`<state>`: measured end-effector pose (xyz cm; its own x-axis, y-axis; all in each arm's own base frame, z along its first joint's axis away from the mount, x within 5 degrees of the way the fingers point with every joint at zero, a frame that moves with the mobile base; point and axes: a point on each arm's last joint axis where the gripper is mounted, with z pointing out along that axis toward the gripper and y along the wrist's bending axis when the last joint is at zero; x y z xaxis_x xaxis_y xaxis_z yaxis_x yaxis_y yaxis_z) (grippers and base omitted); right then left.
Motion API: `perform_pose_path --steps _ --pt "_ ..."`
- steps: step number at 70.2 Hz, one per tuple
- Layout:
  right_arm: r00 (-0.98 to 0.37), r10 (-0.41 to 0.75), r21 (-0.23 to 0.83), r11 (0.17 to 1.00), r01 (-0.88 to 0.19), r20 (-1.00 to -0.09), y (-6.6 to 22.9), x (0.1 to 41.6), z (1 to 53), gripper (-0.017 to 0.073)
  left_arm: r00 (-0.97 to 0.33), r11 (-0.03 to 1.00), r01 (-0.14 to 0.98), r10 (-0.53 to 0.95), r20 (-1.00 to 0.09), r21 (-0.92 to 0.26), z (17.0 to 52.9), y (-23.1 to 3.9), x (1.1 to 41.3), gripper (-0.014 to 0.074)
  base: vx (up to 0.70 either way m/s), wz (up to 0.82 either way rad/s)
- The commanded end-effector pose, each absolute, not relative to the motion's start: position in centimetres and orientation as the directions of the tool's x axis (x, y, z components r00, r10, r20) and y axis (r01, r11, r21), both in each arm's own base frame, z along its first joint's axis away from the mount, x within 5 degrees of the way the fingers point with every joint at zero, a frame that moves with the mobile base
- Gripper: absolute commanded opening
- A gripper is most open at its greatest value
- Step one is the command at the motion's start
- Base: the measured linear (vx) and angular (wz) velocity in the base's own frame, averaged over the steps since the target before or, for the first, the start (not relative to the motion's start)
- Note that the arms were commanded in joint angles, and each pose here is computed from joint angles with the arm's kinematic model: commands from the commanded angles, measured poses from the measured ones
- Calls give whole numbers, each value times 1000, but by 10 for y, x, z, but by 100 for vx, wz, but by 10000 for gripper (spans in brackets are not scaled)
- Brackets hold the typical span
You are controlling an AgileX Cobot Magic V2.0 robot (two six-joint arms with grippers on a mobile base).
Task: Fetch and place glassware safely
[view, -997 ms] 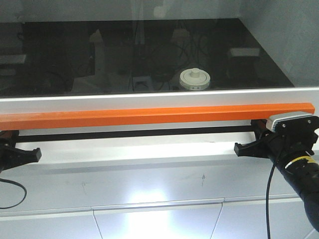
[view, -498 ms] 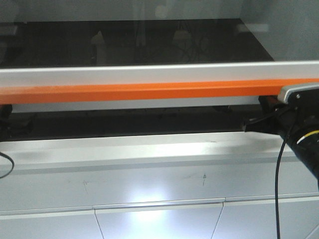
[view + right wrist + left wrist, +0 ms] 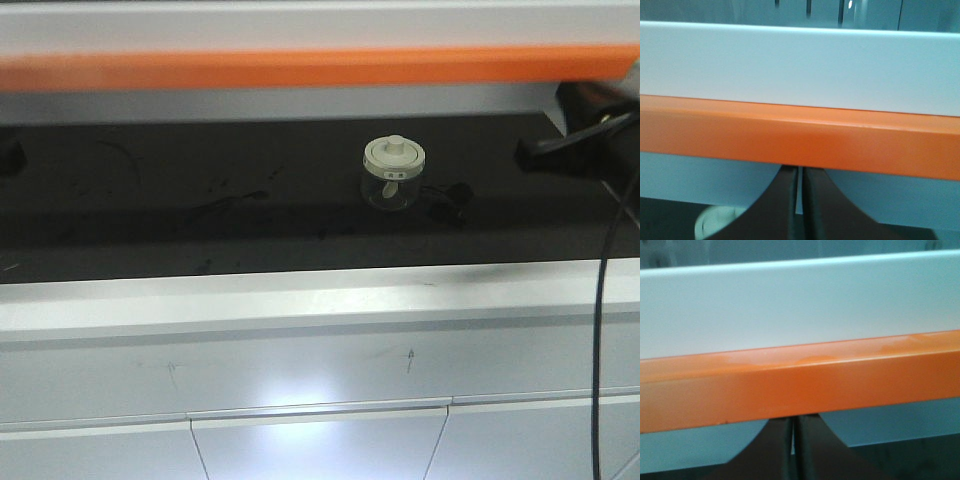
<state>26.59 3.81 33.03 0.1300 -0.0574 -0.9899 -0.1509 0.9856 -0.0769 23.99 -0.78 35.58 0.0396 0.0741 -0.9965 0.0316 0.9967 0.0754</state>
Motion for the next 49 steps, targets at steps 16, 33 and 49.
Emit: perform_pose_path --steps 16,33,49 --pt "305 -48 -96 985 -143 -951 38 256 364 -1 354 996 16 72 -932 83 409 -9 222 -7 0 0" --pt "273 -47 -90 985 -146 -961 38 257 361 -1 347 997 16 71 -935 82 413 -8 214 -7 0 0" --pt "208 -23 -58 985 -164 -978 39 258 356 -1 244 996 18 83 -966 90 418 -7 183 -7 0 0"
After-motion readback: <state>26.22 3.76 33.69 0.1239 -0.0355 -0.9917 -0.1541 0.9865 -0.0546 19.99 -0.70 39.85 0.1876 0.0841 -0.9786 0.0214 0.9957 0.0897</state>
